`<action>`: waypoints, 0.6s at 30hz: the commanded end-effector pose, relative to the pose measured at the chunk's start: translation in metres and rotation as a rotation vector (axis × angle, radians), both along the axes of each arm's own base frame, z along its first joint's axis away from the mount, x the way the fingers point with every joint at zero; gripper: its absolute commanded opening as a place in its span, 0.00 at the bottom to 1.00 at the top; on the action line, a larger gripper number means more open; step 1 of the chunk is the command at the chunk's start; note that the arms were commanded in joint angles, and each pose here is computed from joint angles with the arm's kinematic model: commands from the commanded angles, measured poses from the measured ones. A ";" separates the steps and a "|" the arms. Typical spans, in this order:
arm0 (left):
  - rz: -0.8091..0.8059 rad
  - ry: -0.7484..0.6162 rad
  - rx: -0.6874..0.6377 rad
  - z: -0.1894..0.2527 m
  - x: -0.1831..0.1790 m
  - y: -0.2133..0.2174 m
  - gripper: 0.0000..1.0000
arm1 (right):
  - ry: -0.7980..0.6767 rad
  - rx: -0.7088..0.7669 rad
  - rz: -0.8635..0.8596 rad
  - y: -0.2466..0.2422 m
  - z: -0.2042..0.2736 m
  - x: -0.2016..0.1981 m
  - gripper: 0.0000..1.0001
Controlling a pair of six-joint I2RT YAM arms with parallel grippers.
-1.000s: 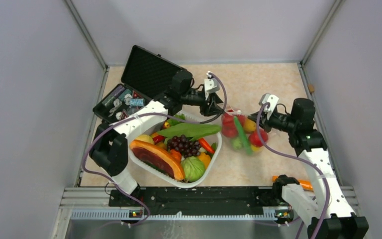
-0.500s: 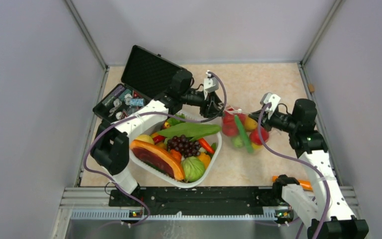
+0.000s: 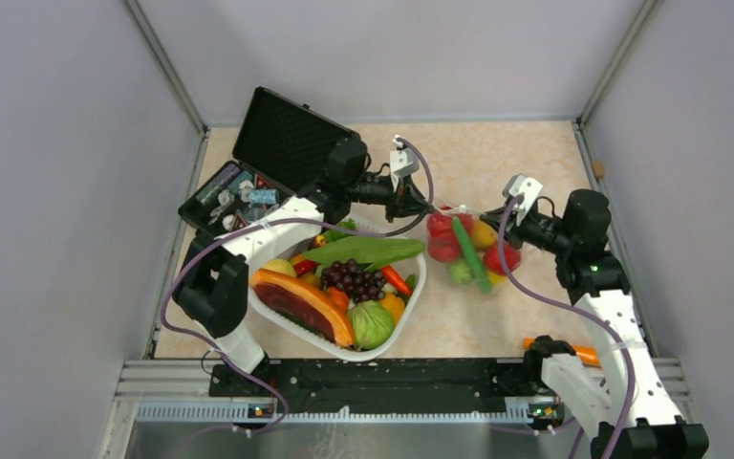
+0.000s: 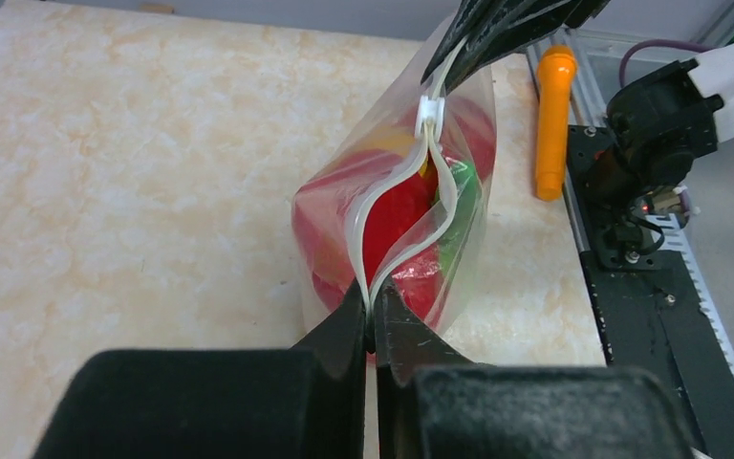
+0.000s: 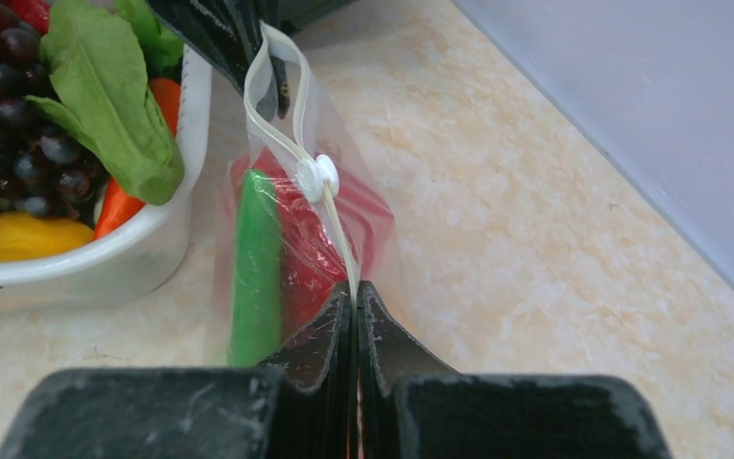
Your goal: Place the food in the zip-top bag and seal the zipper
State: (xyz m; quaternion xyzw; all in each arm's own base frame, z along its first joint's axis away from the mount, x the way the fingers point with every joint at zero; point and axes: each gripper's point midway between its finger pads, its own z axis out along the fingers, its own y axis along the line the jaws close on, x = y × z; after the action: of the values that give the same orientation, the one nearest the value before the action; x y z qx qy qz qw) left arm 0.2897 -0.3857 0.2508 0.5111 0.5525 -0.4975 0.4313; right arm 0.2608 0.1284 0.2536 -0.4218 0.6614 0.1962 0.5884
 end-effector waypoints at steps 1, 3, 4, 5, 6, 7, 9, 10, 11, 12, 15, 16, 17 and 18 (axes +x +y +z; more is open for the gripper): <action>0.119 -0.096 0.052 0.008 0.015 0.019 0.00 | -0.131 0.022 -0.092 -0.010 0.032 0.013 0.00; 0.152 -0.097 0.077 0.004 0.022 0.028 0.00 | -0.135 0.026 -0.091 -0.010 0.033 0.013 0.00; 0.161 -0.094 0.085 0.003 0.024 0.032 0.00 | -0.136 0.027 -0.082 -0.009 0.033 0.013 0.00; 0.169 -0.091 0.093 0.001 0.025 0.036 0.00 | -0.138 0.029 -0.077 -0.008 0.033 0.013 0.00; 0.175 -0.098 0.093 0.003 0.027 0.038 0.00 | -0.141 0.030 -0.069 -0.007 0.033 0.012 0.00; 0.181 -0.101 0.093 0.003 0.029 0.040 0.00 | -0.143 0.031 -0.060 -0.006 0.033 0.011 0.00; 0.188 -0.084 0.115 -0.001 0.029 0.045 0.00 | -0.140 0.034 -0.042 -0.003 0.032 0.010 0.00; 0.189 -0.090 0.124 -0.002 0.030 0.045 0.00 | -0.142 0.033 -0.032 -0.002 0.032 0.009 0.00; 0.198 -0.083 0.141 -0.005 0.031 0.047 0.00 | -0.143 0.033 -0.029 -0.002 0.032 0.008 0.00; 0.207 -0.080 0.151 -0.006 0.033 0.048 0.00 | -0.146 0.034 -0.032 -0.002 0.031 0.008 0.00; 0.182 -0.064 0.154 -0.006 0.029 0.046 0.00 | -0.147 0.044 -0.002 0.002 0.031 0.005 0.00; 0.171 -0.056 0.149 -0.005 0.027 0.045 0.08 | -0.144 0.047 0.016 0.004 0.031 0.003 0.00; 0.165 -0.047 0.139 0.000 0.026 0.043 0.24 | -0.139 0.050 0.030 0.006 0.030 0.001 0.00; 0.152 -0.045 0.125 0.004 0.025 0.042 0.29 | -0.135 0.052 0.043 0.008 0.029 0.000 0.00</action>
State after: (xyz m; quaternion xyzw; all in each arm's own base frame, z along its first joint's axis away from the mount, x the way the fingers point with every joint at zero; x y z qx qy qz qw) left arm 0.3003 -0.3565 0.2324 0.5151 0.6078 -0.4282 0.4266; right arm 0.2615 0.1321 0.2590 -0.4154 0.6468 0.2042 0.6061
